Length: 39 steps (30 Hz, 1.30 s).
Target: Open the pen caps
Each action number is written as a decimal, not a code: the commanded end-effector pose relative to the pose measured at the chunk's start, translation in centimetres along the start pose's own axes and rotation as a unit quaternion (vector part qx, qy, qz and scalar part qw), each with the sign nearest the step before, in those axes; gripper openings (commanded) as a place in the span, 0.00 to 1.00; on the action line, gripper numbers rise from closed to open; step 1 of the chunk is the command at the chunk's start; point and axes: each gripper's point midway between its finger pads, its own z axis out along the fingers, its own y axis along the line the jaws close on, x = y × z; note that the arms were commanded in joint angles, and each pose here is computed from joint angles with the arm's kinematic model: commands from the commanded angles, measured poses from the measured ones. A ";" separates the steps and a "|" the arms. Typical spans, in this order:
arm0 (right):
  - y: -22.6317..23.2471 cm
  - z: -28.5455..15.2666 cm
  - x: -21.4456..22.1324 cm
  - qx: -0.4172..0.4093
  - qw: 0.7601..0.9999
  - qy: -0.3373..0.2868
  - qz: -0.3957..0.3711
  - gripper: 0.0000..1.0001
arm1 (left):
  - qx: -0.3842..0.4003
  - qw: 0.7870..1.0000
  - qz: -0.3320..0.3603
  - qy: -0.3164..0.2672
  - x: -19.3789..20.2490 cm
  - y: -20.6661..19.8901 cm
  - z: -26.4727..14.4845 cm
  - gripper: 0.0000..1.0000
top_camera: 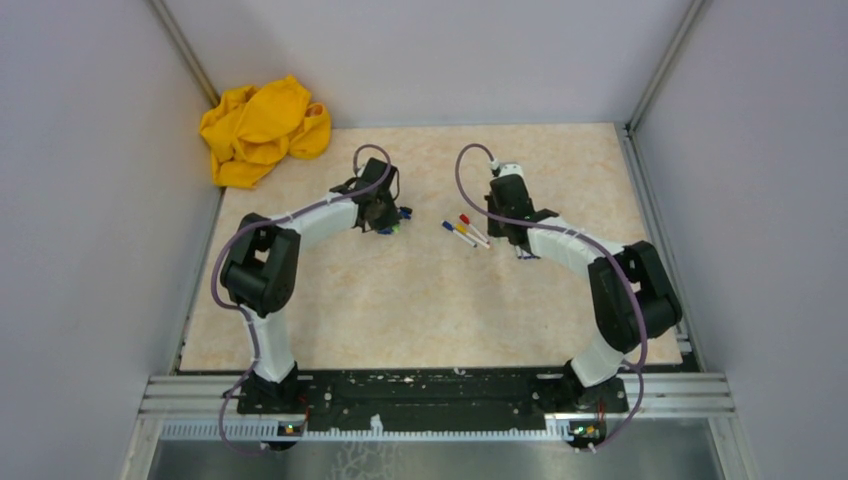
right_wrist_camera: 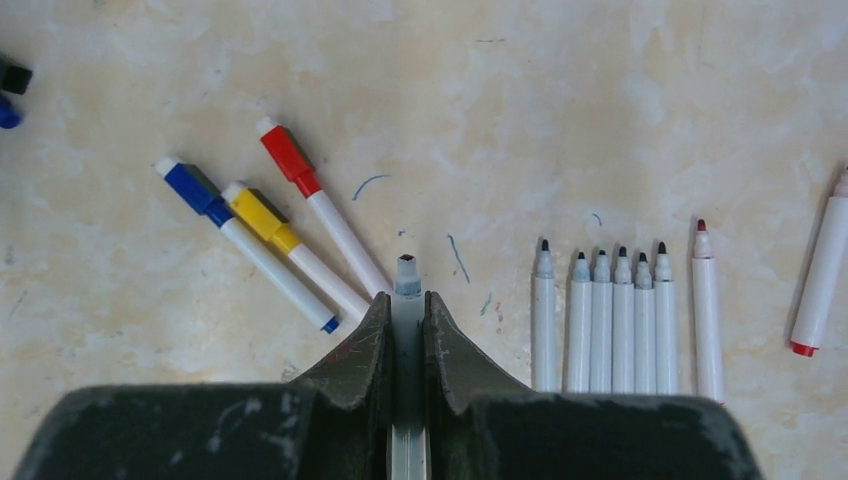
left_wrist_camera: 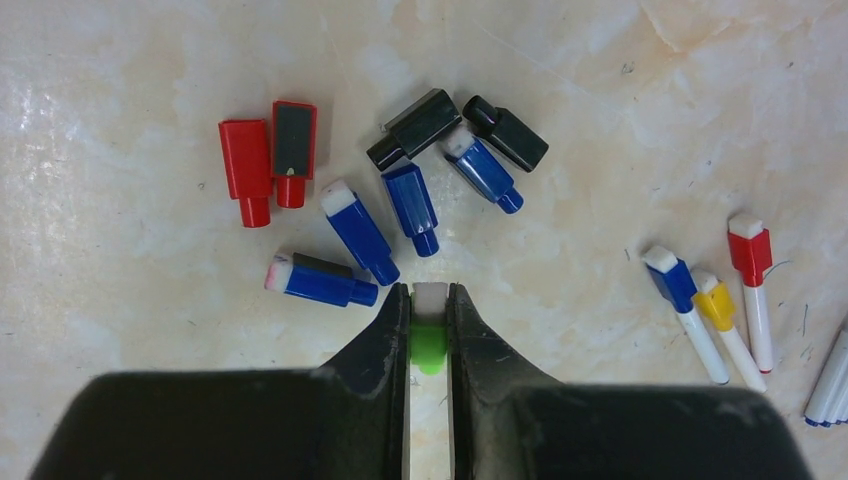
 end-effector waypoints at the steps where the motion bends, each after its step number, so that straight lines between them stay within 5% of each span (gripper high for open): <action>1: -1.2 0.6 -1.1 0.024 1.000 -0.013 0.002 0.00 | 0.004 1.000 0.000 -0.021 -0.9 -0.6 -0.8 0.17; 13: -2.8 1.8 1.2 0.055 0.998 0.024 -0.010 0.02 | -0.007 1.000 -0.004 -0.022 -0.9 -0.3 -0.3 0.38; 39: -5.2 2.4 3.7 0.112 0.992 0.057 -0.026 0.32 | 0.092 0.993 -0.037 -0.063 -4.9 -5.6 -5.2 0.40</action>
